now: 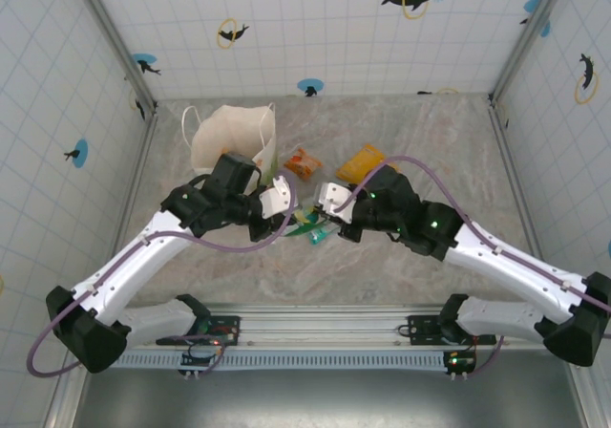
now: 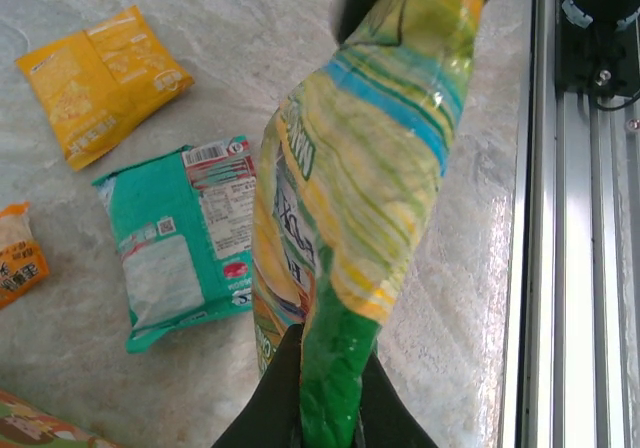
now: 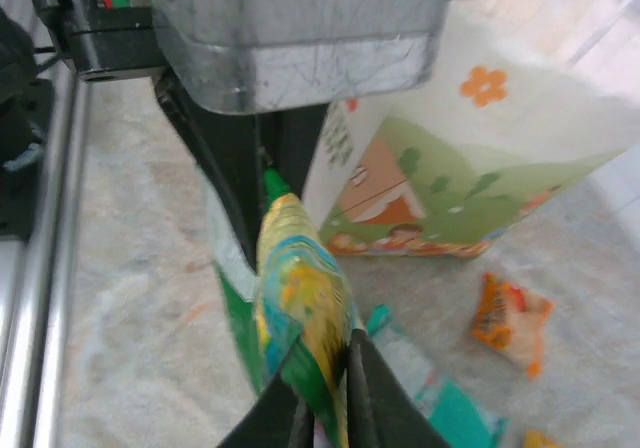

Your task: Place the snacks into the paper bag

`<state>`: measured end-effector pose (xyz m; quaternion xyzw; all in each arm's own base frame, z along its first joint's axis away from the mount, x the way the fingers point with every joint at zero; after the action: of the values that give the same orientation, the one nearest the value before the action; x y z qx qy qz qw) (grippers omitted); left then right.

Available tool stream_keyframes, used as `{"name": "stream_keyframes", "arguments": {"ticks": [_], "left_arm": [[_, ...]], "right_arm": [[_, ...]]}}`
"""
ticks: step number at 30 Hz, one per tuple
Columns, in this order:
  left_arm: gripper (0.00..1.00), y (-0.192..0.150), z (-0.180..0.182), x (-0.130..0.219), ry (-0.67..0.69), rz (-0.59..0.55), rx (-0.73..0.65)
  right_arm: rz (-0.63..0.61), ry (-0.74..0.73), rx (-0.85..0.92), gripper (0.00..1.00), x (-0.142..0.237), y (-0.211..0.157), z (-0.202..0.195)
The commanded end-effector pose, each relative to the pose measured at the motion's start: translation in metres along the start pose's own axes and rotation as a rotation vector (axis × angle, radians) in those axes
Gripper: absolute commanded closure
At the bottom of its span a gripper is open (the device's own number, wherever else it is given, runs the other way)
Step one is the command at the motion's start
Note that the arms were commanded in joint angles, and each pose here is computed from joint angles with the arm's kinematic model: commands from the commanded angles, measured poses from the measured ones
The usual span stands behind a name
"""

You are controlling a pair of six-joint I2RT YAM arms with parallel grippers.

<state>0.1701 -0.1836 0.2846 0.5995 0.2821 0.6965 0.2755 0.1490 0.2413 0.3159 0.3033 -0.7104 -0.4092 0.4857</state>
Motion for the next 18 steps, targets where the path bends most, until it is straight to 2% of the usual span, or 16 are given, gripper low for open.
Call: {"name": "stream_keyframes", "arguments": {"ticks": [1,4,6,9,18], "left_arm": [[1.00,0.006,-0.002,0.004,0.008,-0.077,0.030],[1.00,0.014,0.002,0.008,0.061,-0.139,0.043],[1.00,0.025,0.008,0.014,0.104,-0.191,0.056],[1.00,0.046,0.019,0.025,0.154,-0.268,0.086],[1.00,0.113,0.065,0.069,0.396,-0.483,0.113]], "right_arm": [[-0.164,-0.126,-0.031,0.68,0.019,0.013,-0.007],[-0.279,-0.221,-0.091,0.57,0.034,0.007,-0.011],[-0.389,-0.283,-0.145,0.54,0.048,0.003,-0.015],[-0.486,-0.342,-0.220,0.54,0.063,-0.008,-0.018],[-0.471,-0.384,-0.326,0.54,0.063,-0.035,-0.017]]}}
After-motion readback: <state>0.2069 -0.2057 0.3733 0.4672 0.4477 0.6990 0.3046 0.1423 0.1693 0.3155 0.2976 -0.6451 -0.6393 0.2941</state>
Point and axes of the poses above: each hand's point on the last joint's axis, 136 mm out from that joint toward the fingers, its own x axis back along the fingers, its own z axis along the line the jaws close on, y = z × x, the point moved 9 cm from there along x, back along the fingers, and after that the axes turned 7 degrees about -x, right-handed, at the moved point
